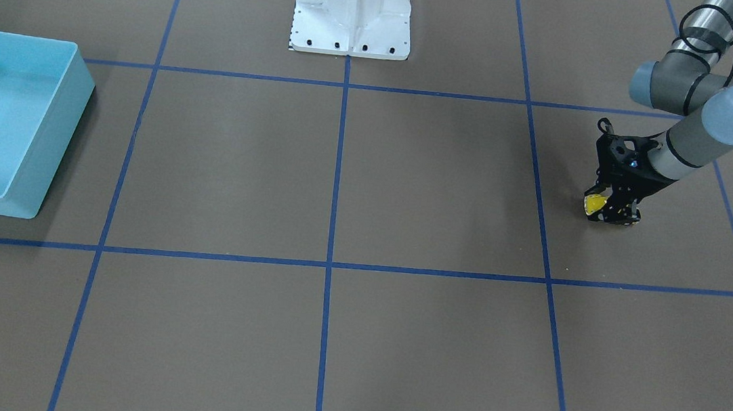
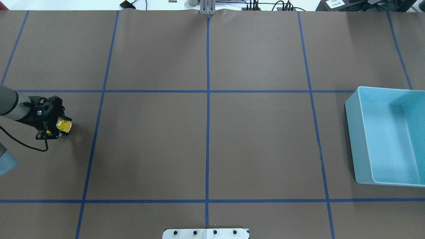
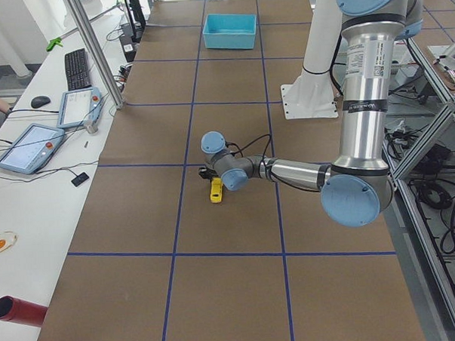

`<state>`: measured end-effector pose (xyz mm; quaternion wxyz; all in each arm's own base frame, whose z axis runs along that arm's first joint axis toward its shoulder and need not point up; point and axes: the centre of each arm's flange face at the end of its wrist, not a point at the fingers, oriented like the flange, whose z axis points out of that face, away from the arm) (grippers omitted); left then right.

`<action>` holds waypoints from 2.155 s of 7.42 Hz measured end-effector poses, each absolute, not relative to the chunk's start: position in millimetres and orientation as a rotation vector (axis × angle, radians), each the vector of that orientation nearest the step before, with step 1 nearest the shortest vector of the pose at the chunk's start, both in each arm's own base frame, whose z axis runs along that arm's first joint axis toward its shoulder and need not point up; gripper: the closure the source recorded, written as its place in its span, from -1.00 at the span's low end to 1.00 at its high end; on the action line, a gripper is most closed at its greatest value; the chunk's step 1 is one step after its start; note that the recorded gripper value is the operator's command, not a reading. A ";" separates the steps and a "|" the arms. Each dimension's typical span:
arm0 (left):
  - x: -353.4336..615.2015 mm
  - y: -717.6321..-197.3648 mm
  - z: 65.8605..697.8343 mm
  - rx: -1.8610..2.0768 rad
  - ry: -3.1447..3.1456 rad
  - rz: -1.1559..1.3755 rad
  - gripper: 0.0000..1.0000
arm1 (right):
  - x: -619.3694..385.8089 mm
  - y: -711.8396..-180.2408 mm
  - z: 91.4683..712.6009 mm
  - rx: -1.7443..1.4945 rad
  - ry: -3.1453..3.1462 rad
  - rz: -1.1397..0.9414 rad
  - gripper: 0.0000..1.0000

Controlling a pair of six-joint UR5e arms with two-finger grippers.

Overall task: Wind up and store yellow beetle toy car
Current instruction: 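Keep pulling the car backward toward the table edge with the left gripper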

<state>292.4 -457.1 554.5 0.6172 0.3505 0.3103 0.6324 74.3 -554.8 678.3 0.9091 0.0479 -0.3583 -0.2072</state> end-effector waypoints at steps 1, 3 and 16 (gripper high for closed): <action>290.1 -456.5 557.1 0.808 0.717 1.454 1.00 | 74.3 -554.7 678.7 0.098 -0.739 -0.427 -1.00; 285.3 -457.3 563.9 0.810 0.726 1.449 1.00 | 74.0 -554.5 680.1 0.095 -0.739 -0.428 -1.00; 261.8 -449.2 599.8 0.824 0.733 1.433 1.00 | 73.0 -554.3 681.8 0.091 -0.738 -0.429 -1.00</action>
